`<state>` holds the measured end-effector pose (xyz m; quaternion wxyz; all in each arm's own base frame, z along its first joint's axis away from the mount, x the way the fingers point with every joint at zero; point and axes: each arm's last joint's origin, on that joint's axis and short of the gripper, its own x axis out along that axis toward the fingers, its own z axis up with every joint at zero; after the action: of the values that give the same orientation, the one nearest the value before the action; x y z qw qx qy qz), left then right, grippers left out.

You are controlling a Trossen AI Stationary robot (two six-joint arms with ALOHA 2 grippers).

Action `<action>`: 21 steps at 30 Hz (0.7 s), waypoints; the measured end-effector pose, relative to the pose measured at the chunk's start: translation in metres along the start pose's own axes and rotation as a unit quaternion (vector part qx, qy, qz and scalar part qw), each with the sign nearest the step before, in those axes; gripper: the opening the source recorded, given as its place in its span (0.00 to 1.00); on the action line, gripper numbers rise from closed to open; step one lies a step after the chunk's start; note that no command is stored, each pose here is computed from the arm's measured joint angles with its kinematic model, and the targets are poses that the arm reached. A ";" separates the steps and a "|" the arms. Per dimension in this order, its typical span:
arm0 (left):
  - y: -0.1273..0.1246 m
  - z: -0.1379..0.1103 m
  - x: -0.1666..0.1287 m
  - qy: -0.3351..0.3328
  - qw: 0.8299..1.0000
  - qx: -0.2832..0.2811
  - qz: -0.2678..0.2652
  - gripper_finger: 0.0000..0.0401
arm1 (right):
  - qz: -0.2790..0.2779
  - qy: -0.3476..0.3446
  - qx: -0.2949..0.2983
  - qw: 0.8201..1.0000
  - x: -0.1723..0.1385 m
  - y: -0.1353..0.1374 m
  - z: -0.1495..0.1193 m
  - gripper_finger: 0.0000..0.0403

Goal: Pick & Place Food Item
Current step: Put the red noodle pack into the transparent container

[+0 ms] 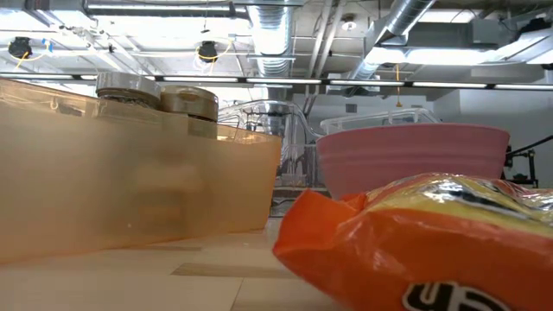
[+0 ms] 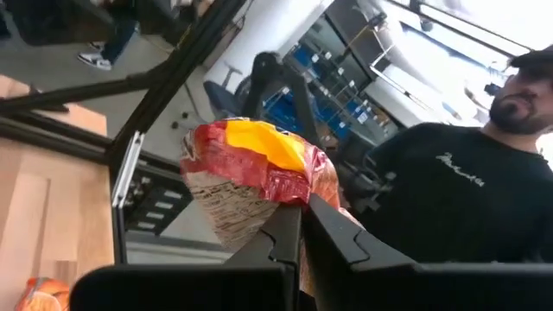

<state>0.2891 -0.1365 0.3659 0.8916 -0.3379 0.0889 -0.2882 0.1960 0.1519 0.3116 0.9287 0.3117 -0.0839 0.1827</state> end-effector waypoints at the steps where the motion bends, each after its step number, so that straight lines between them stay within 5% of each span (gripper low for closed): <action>1: 0.003 -0.002 0.004 0.004 1.000 0.000 -0.001 0.00 | 0.014 0.009 0.017 1.000 0.002 -0.003 0.001 0.52; 7: 0.018 -0.014 0.021 0.025 0.999 0.009 -0.017 0.00 | 0.067 0.061 0.089 0.992 0.012 -0.019 -0.001 0.65; 21: 0.023 -0.017 0.031 0.018 0.998 0.033 -0.044 0.00 | 0.110 0.096 0.180 0.973 0.040 -0.050 -0.033 0.66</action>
<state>0.3186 -0.1496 0.3390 0.8870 -0.3062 0.0801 -0.3363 0.2539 0.1469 0.2687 0.8355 0.4433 0.0057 0.3246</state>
